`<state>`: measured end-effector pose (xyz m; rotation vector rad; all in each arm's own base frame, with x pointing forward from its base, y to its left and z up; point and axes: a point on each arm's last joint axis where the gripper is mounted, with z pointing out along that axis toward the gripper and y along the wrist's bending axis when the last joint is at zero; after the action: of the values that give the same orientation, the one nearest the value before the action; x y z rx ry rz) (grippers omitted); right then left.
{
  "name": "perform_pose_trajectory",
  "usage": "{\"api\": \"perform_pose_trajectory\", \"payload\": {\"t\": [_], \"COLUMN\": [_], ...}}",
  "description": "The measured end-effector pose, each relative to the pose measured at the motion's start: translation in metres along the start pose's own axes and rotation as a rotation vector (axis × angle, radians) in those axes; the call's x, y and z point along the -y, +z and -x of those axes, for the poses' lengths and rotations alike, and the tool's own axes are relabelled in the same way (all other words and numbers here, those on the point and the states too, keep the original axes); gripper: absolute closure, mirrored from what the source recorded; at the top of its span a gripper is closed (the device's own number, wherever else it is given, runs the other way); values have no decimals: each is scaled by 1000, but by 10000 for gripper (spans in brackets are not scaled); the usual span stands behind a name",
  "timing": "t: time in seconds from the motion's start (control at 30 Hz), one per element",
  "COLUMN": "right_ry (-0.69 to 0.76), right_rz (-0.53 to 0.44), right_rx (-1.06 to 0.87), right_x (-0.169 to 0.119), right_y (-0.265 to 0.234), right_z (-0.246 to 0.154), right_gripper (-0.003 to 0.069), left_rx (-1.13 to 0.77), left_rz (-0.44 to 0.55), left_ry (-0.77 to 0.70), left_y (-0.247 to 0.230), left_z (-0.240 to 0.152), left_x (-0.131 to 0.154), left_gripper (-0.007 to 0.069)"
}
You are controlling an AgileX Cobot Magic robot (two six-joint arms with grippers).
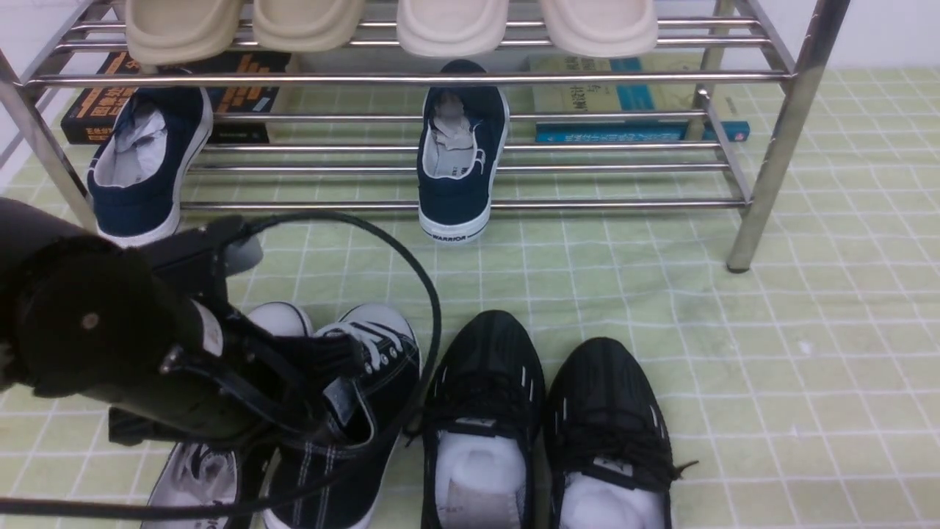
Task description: Take the shoes off the shelf with your hand from the green coffee tablecloth.
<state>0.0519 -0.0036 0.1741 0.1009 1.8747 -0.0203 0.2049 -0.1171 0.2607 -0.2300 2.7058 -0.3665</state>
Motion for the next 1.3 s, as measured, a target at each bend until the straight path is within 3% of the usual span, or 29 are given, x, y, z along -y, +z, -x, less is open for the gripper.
{"api": "perform_pose_trajectory", "payload": {"t": [0.17, 0.3, 0.53, 0.63, 0.8, 0.97, 1.2, 1.3], "right_ry": [-1, -1, -1, -1, -1, -1, -1, 0], "right_rz": [0, 0, 0, 0, 0, 0, 0, 0], "right_rx": [0, 0, 0, 0, 0, 0, 0, 0], "right_x": [0, 0, 0, 0, 0, 0, 0, 0], "right_y": [0, 0, 0, 0, 0, 0, 0, 0], "right_z": [0, 0, 0, 0, 0, 0, 0, 0], "right_gripper": [420, 420, 420, 420, 420, 420, 420, 420], "left_rx": [-62, -60, 1, 62, 176, 318, 445, 542], "left_rz": [48, 46, 4, -36, -86, -146, -222, -313], "left_ry": [3, 17, 39, 90, 241, 353, 349, 265], "left_y": [15, 18, 0, -27, -102, -166, -166, -143], "left_z": [-2, -1, 0, -2, -11, -44, -89, -104], "left_x": [-1, 0, 0, -3, -13, -42, -79, -90], "left_gripper": [585, 512, 317, 306, 407, 600, 624, 624]}}
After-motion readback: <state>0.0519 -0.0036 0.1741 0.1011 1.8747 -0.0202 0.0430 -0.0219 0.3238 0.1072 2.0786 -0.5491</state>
